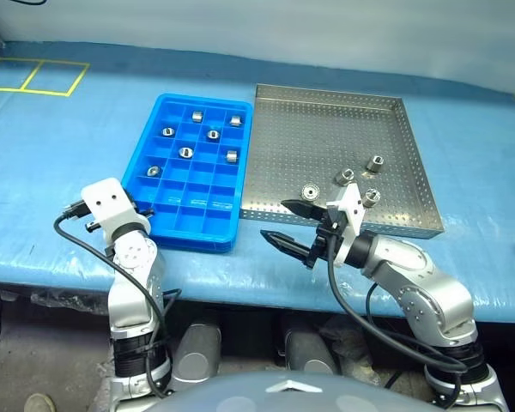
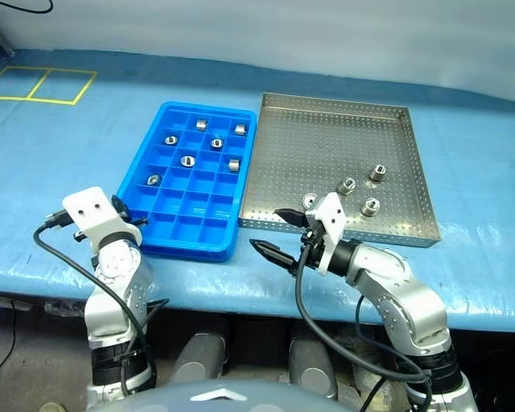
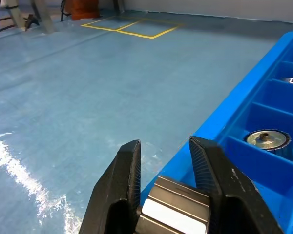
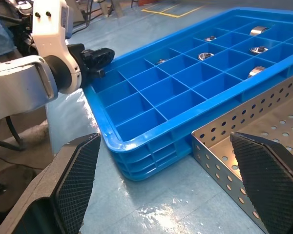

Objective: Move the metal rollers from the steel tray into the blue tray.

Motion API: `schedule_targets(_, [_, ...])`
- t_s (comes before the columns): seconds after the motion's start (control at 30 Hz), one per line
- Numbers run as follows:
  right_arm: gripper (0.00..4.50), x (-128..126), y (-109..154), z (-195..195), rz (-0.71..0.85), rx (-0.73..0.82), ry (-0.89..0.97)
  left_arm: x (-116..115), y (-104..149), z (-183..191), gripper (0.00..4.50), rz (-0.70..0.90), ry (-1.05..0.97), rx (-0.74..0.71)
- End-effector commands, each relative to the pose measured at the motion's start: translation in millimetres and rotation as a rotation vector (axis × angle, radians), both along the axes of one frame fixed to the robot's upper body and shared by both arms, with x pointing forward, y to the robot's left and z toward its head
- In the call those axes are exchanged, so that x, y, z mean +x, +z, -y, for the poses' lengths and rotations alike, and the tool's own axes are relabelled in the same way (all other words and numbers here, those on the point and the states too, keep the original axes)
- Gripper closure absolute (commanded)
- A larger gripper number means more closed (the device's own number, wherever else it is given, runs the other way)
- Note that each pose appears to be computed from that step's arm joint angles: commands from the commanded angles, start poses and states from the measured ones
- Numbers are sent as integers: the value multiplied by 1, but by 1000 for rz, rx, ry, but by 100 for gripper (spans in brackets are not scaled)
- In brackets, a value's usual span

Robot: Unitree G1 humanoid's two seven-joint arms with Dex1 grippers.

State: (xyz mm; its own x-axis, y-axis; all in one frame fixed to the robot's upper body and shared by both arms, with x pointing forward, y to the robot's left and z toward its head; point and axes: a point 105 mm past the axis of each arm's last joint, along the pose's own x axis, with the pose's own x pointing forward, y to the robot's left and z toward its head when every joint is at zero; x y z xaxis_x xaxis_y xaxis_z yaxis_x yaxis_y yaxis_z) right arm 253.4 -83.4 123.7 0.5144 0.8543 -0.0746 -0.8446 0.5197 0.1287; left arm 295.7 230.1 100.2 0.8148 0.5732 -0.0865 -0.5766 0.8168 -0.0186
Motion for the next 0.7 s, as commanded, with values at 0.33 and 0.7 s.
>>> schedule_targets(0.33, [0,5,1,1,45,-29,-17,7,2,21,323,17,-137,-68])
schedule_targets(0.7, [0,36,20,24,76,72,-257,17,41,44,95,283,-443,-133])
